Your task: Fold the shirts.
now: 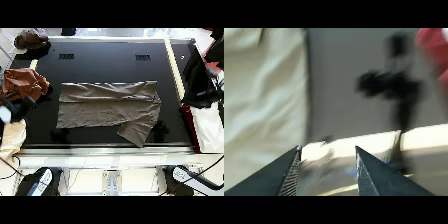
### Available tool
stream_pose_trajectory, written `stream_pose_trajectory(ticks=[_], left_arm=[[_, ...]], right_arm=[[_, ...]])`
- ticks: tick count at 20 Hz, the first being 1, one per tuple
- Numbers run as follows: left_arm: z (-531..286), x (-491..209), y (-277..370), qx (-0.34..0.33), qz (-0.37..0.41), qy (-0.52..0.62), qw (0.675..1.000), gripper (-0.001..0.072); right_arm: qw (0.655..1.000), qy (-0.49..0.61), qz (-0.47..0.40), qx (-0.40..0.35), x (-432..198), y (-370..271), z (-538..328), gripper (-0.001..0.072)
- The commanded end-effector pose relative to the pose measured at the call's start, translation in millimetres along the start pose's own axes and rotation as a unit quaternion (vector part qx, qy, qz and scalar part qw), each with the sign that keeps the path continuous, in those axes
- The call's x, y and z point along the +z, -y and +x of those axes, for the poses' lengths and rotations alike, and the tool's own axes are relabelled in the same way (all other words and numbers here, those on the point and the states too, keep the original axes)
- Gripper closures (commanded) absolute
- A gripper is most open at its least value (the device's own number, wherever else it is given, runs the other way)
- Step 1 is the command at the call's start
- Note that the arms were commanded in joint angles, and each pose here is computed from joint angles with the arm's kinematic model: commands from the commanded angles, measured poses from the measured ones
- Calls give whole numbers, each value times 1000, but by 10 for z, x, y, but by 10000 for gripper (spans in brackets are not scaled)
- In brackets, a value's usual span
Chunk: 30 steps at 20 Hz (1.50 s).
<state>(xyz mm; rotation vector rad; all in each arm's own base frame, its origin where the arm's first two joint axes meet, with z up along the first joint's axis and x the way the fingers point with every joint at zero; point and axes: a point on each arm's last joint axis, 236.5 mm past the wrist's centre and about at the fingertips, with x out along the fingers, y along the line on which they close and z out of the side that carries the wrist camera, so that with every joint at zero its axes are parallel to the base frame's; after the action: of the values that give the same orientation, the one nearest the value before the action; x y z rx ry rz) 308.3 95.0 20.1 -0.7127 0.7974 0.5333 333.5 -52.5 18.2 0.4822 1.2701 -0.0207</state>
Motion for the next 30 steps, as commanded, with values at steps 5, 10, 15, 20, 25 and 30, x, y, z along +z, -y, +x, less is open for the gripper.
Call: stream_pose_trajectory(ticks=[5, 10, 15, 20, 25, 30], left_arm=[[146, -1053, 109, -97, -224, -158, 957, -10], [340, -1504, 108, -81, -229, -265, 933, 23], [533, -1555, 39, -71, -229, -272, 932, 115], [632, -1400, 1, -72, -225, -234, 943, 231], [659, -1352, -10, -77, -203, -221, 951, 409], [662, -1343, -11, -81, -187, -218, 955, 692]], right_arm=[[964, -134, 119, 196, -1160, -502, 771, 205], [964, -130, 109, 204, -1276, -498, 877, 206], [958, -120, 124, 228, -1199, -602, 840, 206], [958, -120, 125, 229, -1198, -607, 838, 207], [958, -115, 128, 231, -1170, -614, 840, 207], [958, -108, 121, 237, -1143, -633, 834, 210]])
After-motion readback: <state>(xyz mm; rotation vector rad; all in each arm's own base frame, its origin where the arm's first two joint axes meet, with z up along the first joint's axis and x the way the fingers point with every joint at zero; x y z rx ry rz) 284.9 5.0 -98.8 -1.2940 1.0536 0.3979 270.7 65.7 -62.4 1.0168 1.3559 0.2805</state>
